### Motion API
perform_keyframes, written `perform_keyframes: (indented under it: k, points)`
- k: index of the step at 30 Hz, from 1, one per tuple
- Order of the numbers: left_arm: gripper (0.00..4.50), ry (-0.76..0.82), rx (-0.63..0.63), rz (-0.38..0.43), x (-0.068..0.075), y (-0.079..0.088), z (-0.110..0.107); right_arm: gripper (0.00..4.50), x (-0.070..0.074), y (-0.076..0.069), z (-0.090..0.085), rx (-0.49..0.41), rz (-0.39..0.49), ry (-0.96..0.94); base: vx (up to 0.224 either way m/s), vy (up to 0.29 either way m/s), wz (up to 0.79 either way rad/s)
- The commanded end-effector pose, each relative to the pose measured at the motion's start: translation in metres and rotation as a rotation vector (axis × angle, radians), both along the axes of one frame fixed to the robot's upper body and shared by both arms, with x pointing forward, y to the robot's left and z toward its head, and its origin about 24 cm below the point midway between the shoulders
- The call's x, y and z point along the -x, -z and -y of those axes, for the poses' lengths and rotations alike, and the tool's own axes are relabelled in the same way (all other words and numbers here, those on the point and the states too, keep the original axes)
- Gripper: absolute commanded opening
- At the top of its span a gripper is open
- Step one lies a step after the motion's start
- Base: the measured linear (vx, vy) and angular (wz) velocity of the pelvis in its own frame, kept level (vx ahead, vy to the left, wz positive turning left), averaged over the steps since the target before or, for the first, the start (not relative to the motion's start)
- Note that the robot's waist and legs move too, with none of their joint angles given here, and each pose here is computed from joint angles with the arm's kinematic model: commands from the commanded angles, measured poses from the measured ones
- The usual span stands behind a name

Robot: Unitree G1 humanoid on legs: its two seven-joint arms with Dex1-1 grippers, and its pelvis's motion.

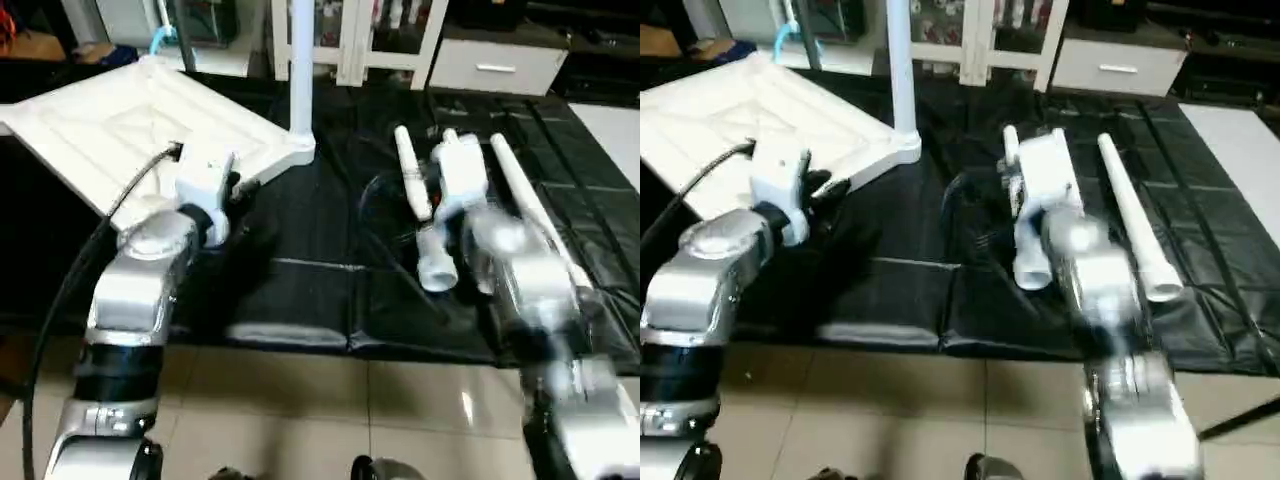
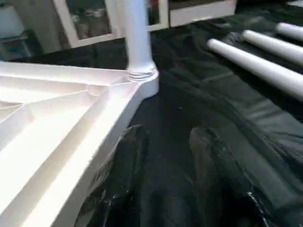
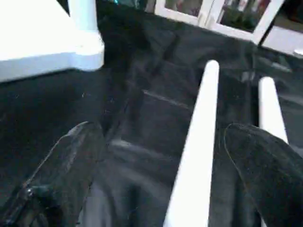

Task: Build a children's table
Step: Rotate table base, then pick table leg

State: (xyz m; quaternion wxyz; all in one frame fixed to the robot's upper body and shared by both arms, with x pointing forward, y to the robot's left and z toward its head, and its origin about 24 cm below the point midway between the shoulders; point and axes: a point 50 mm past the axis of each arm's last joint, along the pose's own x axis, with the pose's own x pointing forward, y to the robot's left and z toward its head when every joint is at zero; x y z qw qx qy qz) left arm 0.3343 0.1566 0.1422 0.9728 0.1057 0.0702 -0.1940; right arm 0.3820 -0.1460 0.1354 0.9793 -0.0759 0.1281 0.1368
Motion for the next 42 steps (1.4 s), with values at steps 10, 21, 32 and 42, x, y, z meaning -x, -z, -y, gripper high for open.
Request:
perform_keyframes:
  k: [10, 21, 32, 42]
  points:
    - [1.68, 0.245, -0.071, -0.049, 0.016, -0.014, 0.017, 4.46, -0.016, 0.018, 0.016, 0.001, -0.338, 0.148, 0.000, 0.000, 0.00]
    - [1.68, 0.335, -0.115, -0.088, 0.022, -0.016, 0.020, 4.46, -0.009, 0.044, 0.024, -0.039, -0.518, 0.153, 0.000, 0.000, 0.00]
    - [1.68, 0.448, -0.106, -0.122, 0.033, -0.019, 0.023, 4.17, 0.001, 0.064, 0.034, -0.092, -0.621, 0.166, 0.000, 0.000, 0.00]
    - [1.68, 0.475, -0.096, -0.138, 0.035, -0.020, 0.023, 3.15, 0.005, 0.066, 0.038, -0.164, -0.667, 0.144, 0.000, 0.000, 0.00]
